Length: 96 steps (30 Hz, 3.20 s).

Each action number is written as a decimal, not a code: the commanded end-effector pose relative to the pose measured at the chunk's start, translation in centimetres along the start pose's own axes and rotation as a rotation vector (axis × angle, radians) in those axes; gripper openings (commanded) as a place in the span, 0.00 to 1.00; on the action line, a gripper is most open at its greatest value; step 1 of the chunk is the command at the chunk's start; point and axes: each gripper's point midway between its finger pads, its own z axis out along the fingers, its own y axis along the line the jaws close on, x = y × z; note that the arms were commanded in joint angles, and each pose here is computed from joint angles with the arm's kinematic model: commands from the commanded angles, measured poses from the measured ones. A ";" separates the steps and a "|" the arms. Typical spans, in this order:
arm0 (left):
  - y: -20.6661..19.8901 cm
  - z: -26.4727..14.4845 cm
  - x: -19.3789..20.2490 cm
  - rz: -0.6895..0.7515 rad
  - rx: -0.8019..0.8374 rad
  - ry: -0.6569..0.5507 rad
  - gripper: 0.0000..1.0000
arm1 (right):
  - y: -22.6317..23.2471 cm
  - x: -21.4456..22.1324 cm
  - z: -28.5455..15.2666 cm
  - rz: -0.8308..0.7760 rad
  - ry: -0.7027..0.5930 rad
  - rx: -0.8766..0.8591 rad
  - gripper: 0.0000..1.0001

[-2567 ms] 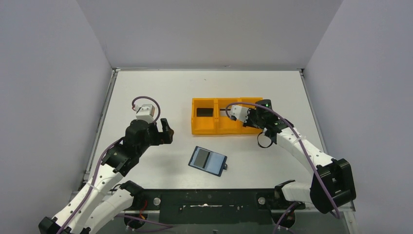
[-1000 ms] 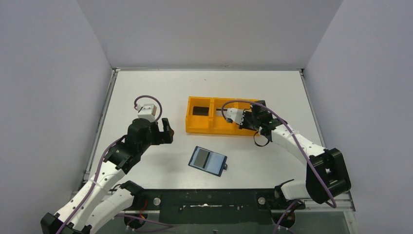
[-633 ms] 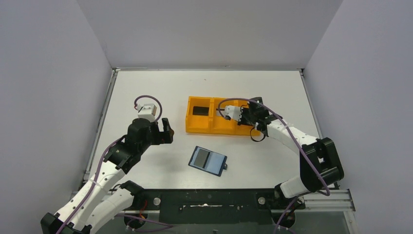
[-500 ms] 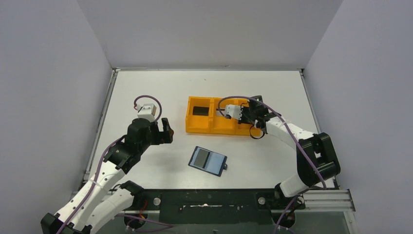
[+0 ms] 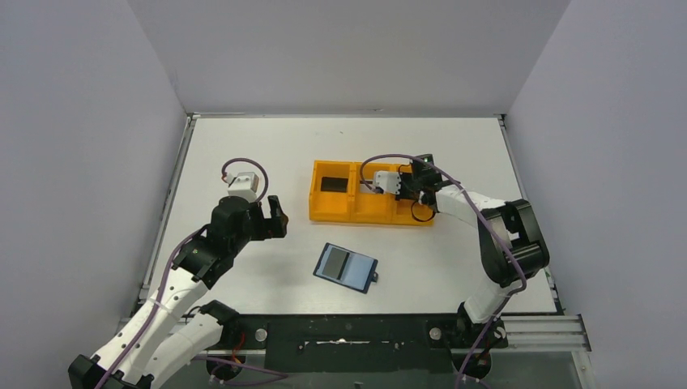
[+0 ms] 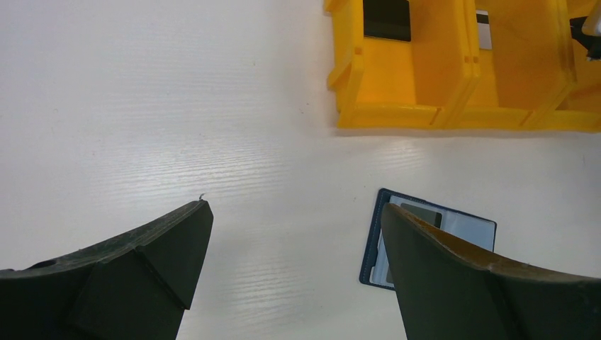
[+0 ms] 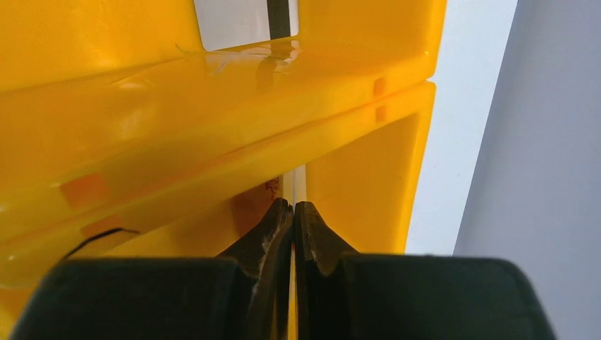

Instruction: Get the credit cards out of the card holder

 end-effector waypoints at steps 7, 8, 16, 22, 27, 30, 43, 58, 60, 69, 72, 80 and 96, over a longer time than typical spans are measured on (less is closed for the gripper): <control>-0.4 0.0 -1.5 -0.001 0.025 -0.054 0.91 | -2.9 -1.0 1.1 -0.030 -0.060 0.078 0.10; -0.4 0.1 -1.5 -0.002 0.024 -0.053 0.91 | -2.8 -0.9 1.2 -0.024 -0.059 0.076 0.10; -0.4 0.3 -1.3 -0.002 0.028 -0.042 0.91 | -1.7 -0.6 0.6 0.026 -0.066 0.068 0.31; -0.4 0.3 -1.2 -0.001 0.030 -0.039 0.91 | -1.6 -0.2 0.0 0.067 -0.076 0.071 0.38; -0.5 0.4 -1.1 -0.001 0.033 -0.033 0.91 | -1.9 -0.5 -0.5 0.093 -0.093 0.080 0.51; -0.5 0.5 -1.1 0.000 0.035 -0.029 0.91 | -2.6 -1.0 -1.1 0.117 -0.116 0.106 0.52; -0.7 0.5 -1.0 0.001 0.044 -0.026 0.91 | -8.3 -5.5 -10.1 0.585 -0.341 0.362 0.59; -0.4 0.5 -1.1 -0.005 0.037 -0.033 0.91 | 1.1 -10.1 -15.3 1.970 -0.531 0.000 0.98; -0.5 0.4 -1.1 -0.006 0.040 -0.035 0.91 | 2.2 -11.0 -15.0 2.048 -0.607 -0.088 0.98; -0.8 0.7 -0.8 -0.004 0.053 -0.018 0.87 | 9.6 -16.8 -13.3 2.063 -0.406 -0.041 0.80; -0.9 0.9 -0.4 0.000 0.058 -0.004 0.84 | 12.2 -18.8 -12.5 2.081 -0.365 -0.054 0.68; -1.7 1.7 0.8 0.010 0.099 0.061 0.74 | 17.7 -21.6 -9.4 2.050 -0.202 -0.142 0.49; -9.0 2.7 5.1 -0.108 0.419 0.253 0.53 | 21.3 -20.9 -6.6 2.059 -0.084 -0.262 0.36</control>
